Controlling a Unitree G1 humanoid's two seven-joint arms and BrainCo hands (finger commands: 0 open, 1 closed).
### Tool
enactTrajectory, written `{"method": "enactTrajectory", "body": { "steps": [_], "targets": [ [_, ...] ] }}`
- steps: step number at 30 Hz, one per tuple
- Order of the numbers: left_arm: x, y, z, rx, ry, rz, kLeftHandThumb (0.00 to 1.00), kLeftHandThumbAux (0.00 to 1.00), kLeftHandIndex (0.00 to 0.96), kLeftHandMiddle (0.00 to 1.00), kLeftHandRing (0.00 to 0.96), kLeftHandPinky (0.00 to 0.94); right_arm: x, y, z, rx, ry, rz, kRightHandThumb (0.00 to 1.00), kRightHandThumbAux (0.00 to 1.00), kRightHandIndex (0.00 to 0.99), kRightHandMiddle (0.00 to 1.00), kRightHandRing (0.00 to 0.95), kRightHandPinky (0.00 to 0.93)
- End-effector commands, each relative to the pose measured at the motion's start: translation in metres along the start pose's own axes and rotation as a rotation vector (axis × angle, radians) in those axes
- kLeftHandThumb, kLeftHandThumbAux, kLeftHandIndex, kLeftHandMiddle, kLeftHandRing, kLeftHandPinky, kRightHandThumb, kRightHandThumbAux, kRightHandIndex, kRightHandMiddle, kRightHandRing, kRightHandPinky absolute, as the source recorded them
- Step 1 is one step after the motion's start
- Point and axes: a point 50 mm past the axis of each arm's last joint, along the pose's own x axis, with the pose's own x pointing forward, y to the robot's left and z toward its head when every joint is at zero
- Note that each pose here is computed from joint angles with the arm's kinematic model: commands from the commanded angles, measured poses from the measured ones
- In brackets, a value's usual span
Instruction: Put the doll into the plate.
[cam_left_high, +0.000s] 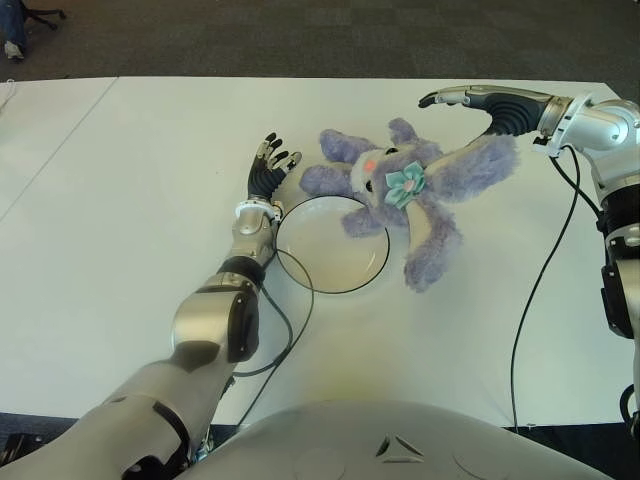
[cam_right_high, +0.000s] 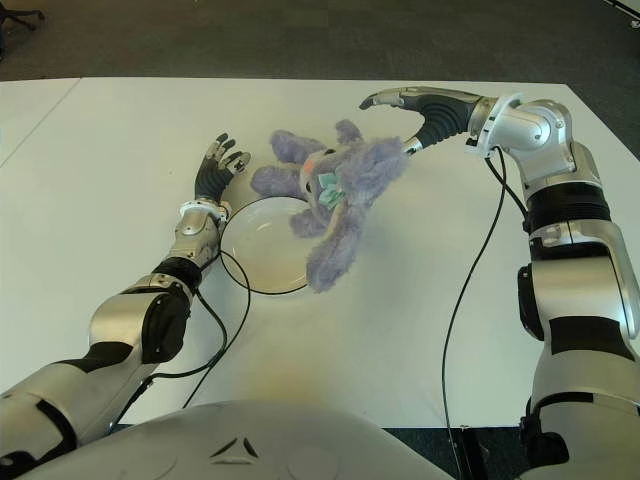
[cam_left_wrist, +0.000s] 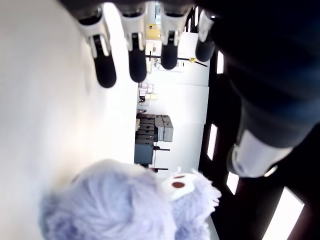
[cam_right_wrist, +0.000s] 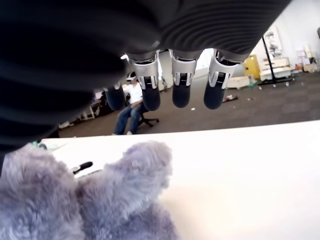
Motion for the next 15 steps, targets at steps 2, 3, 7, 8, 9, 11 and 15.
{"method": "enactTrajectory", "body": {
  "steps": [2,3,7,8,9,11,15],
  "targets": [
    [-0.039,0.006,-0.072,-0.023,0.341,0.037,0.205,0.691,0.030,0.105,0.147,0.206,0.003,0.018,0.001,0.051,-0.034,-0.020,0.000,0.460,0.000,0.000,0.000,0.000],
    [-0.039,0.006,-0.072,-0.031,0.341,0.039,0.205,0.692,0.029,0.106,0.148,0.208,0.004,0.021,0.001,0.065,-0.041,-0.029,0.000,0.463,0.000,0.000,0.000,0.000],
    [-0.039,0.006,-0.072,-0.046,0.342,0.041,0.205,0.699,0.031,0.105,0.145,0.200,0.006,0.028,0.001,0.091,-0.051,-0.046,0.000,0.484,0.000,0.000,0.000,0.000],
    [-0.039,0.006,-0.072,-0.050,0.343,0.042,0.205,0.699,0.034,0.104,0.142,0.196,0.007,0.030,0.001,0.098,-0.052,-0.050,0.000,0.487,0.000,0.000,0.000,0.000],
    [-0.039,0.006,-0.072,-0.053,0.344,0.043,0.206,0.700,0.035,0.103,0.141,0.194,0.008,0.031,0.001,0.102,-0.053,-0.053,0.000,0.488,0.000,0.000,0.000,0.000],
    [-0.039,0.006,-0.073,-0.057,0.346,0.046,0.209,0.702,0.037,0.104,0.141,0.197,0.009,0.034,0.000,0.110,-0.050,-0.060,0.000,0.493,0.000,0.000,0.000,0.000],
    [-0.039,0.006,-0.073,-0.067,0.346,0.050,0.218,0.705,0.035,0.111,0.147,0.209,0.012,0.040,-0.002,0.130,-0.035,-0.077,0.010,0.499,0.000,0.000,0.000,0.000]
  ]
}}
